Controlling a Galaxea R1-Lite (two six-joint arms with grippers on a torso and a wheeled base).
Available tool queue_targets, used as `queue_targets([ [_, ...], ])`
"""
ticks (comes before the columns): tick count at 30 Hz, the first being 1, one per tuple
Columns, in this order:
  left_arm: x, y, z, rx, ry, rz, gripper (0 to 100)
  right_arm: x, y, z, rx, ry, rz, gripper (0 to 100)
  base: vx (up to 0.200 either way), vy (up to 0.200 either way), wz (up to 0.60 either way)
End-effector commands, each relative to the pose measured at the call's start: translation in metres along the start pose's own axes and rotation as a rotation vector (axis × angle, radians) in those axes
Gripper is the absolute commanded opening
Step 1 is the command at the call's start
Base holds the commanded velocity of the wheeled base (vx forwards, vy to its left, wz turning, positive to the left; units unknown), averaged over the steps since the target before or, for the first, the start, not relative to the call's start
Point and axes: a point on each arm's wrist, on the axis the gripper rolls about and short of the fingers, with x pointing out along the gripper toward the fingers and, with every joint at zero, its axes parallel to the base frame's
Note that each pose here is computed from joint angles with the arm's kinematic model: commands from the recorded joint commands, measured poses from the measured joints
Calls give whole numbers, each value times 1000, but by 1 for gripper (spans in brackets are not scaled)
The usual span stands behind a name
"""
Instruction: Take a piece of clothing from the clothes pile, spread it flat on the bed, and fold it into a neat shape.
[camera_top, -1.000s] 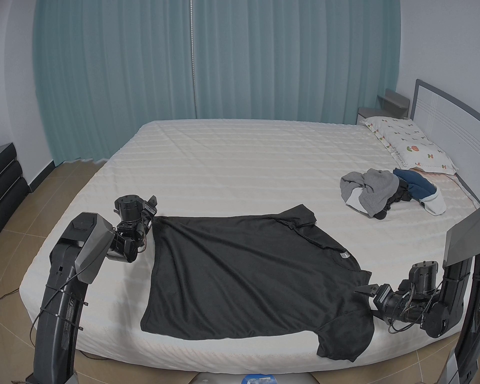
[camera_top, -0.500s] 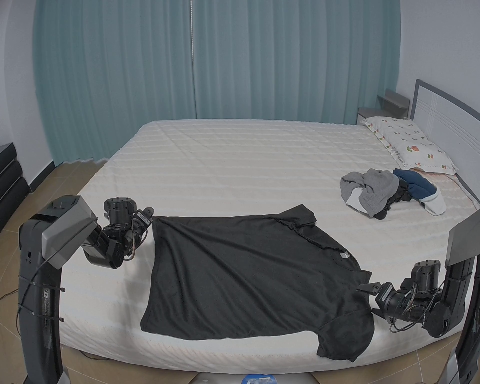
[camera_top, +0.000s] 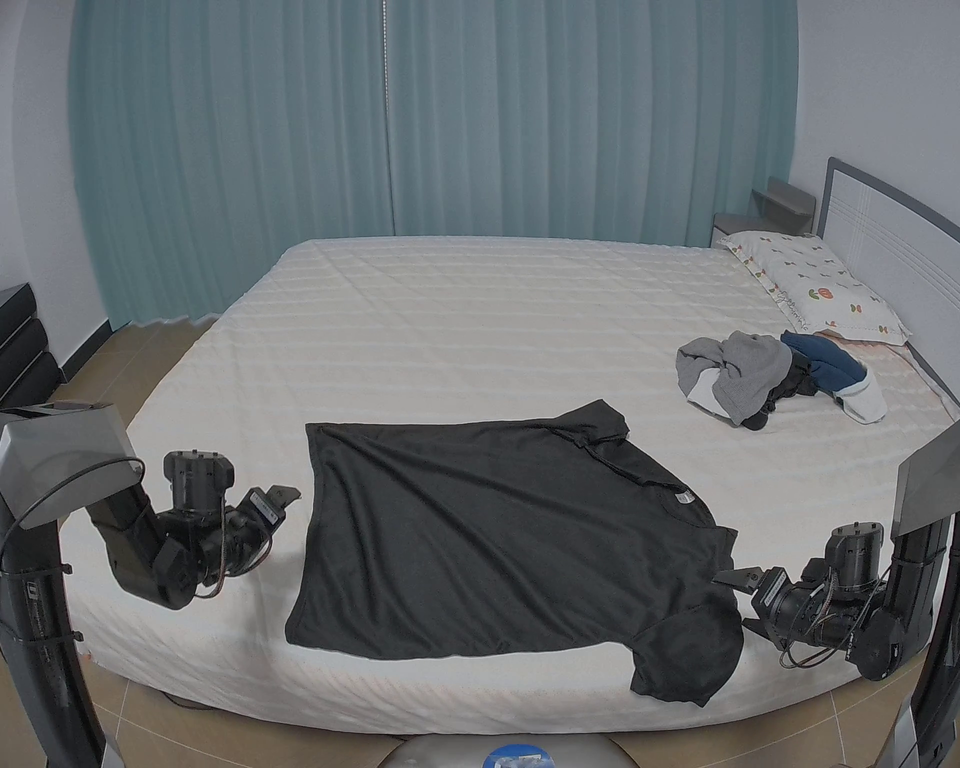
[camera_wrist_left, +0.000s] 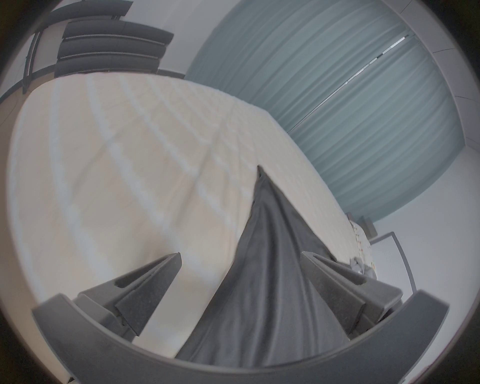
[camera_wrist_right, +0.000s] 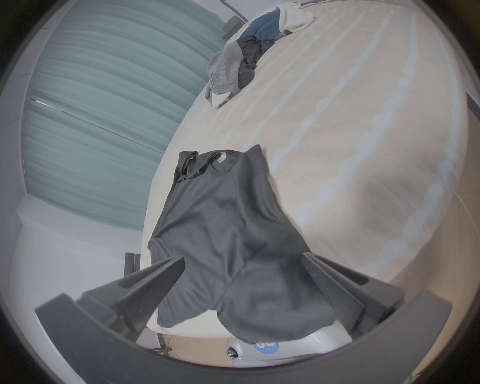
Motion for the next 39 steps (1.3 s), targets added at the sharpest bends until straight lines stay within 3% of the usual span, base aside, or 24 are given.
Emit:
queue_targets([
  [1,-51,24,-30,-2,117,-9,100,-1,0,-3,-3,9,0,100,0,0,0],
  [9,-59,40,-47,1,173,-5,100,-1,-1,-3,-2,11,-2,100,0,0,0],
  [15,-63,43,-63,25,230,13,100,-2,0,-2,-3,7,3,100,-200,0,0],
  [28,-39,32,-66,61,145,-67,100,-2,3,-1,-10,-10,25,100,0,0,0],
  [39,-16,28,-80,143,81,-20,100,0,3,-1,-12,-7,26,100,0,0,0],
])
